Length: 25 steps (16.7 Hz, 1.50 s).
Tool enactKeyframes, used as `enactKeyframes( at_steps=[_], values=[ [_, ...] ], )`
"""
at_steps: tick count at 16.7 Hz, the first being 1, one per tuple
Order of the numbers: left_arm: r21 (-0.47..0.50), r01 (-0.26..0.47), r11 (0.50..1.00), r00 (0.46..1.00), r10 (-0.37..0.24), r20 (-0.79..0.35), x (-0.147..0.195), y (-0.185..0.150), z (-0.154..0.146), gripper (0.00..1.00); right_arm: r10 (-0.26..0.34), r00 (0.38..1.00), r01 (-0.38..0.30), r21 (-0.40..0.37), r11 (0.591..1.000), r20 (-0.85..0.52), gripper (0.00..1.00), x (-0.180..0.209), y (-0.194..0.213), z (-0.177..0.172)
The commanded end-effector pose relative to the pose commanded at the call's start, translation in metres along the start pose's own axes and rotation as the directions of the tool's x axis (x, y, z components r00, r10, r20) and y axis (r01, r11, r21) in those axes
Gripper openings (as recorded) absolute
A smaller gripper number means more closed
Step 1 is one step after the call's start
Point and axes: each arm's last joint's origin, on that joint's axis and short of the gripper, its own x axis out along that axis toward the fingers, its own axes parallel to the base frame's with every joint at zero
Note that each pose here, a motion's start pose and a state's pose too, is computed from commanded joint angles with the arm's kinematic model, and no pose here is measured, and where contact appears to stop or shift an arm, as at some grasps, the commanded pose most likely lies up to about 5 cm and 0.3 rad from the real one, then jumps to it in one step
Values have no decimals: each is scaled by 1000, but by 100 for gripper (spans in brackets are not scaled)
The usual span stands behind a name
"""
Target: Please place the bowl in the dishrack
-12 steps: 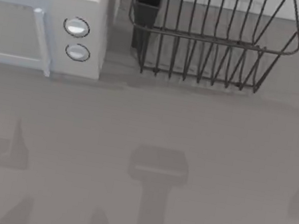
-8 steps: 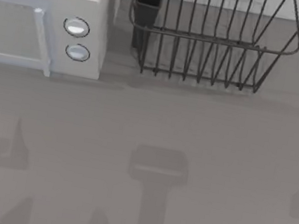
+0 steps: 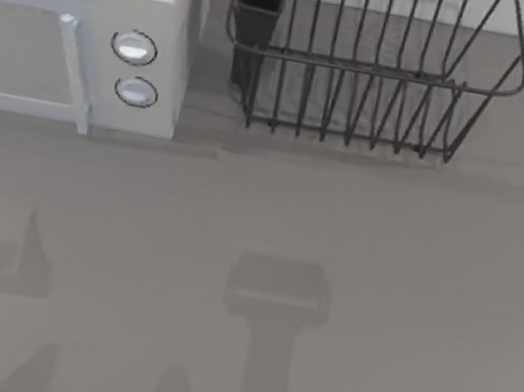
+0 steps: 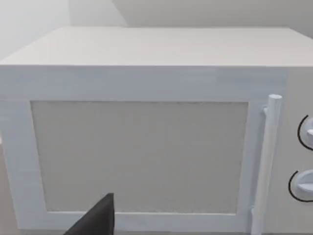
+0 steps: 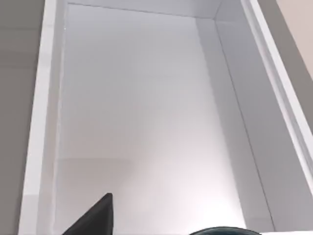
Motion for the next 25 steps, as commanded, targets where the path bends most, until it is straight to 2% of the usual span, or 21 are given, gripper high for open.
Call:
enactKeyframes(
  at_steps=[1,3,6,10,13,16,21,25],
  values=[
    [0,0,1000,1000,0,0,0,0,0,100,-2,994,0,-15,1000,-110,100,7,-8,8],
    [0,0,1000,1000,0,0,0,0,0,100,12,944,-23,-29,999,-329,100,26,-25,21],
    [0,0,1000,1000,0,0,0,0,0,100,69,802,-89,-5,996,-594,100,59,-56,32],
    [0,0,1000,1000,0,0,0,0,0,100,153,622,-162,64,985,-768,100,91,-97,37],
    [0,0,1000,1000,0,0,0,0,0,100,195,545,-192,105,976,-815,100,105,-121,39],
    [0,0,1000,1000,0,0,0,0,0,100,212,517,-203,122,972,-830,100,111,-130,38],
    [0,0,1000,1000,0,0,0,0,0,100,211,519,-205,119,972,-829,100,112,-129,38],
    [0,0,1000,1000,0,0,0,0,0,100,213,515,-203,123,971,-830,100,129,-124,14]
  ],
)
